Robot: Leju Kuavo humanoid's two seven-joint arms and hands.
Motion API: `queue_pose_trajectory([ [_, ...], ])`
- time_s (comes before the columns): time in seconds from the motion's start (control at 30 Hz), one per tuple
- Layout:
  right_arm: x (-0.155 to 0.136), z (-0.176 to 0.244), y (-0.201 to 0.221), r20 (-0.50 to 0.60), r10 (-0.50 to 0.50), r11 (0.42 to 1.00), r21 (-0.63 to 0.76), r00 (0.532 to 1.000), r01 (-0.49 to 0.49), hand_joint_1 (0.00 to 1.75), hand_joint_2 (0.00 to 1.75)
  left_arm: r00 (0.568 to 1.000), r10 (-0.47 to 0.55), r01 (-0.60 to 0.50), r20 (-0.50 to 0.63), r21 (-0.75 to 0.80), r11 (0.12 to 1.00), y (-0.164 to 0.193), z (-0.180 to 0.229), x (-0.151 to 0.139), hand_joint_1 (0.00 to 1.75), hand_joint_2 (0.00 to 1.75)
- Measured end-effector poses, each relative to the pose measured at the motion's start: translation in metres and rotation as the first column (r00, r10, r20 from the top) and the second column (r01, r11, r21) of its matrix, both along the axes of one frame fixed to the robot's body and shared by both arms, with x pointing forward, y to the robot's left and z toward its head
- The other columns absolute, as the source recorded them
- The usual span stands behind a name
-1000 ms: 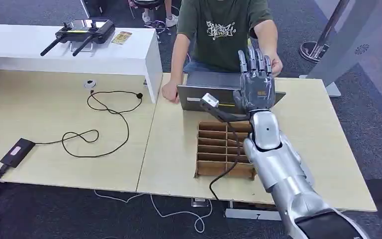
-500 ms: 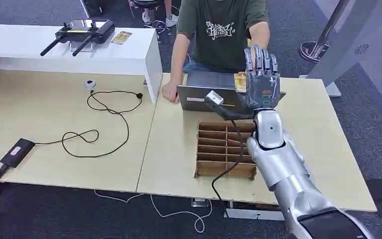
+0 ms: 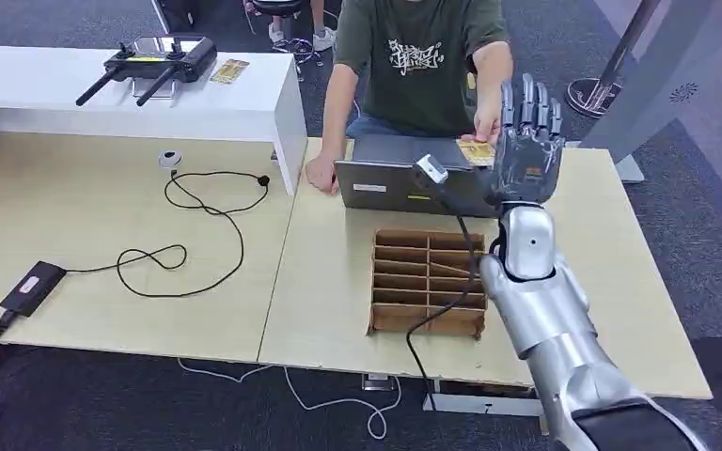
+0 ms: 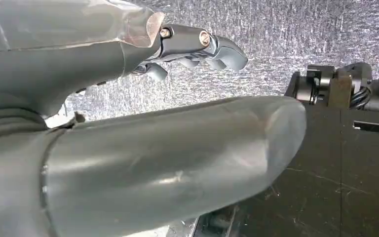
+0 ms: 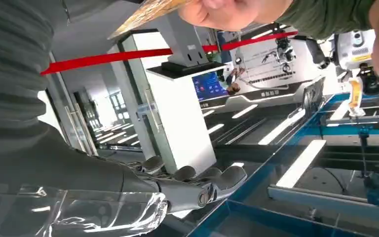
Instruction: Pass the card to the sensor for recognition and then transmit it.
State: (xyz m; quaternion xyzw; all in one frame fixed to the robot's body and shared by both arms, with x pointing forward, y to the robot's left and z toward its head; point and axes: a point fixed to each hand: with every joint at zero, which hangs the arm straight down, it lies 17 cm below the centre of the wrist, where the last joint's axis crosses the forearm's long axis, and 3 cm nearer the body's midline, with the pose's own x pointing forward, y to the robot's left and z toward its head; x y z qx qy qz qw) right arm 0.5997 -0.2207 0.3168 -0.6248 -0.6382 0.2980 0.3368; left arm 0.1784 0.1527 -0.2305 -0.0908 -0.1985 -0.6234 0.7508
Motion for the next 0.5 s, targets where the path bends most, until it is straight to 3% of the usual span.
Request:
queue_pose_trajectory([
  [0.5,0.0003,-0.0013,-0.0058,-0.006,0.003,1.000,0.002,1.000,-0.003,0.00,1.75,1.000,0.003,-0.003,0.006,0.002,1.000,0.0003,-0.0016,-0.0026,0.00,0.00],
])
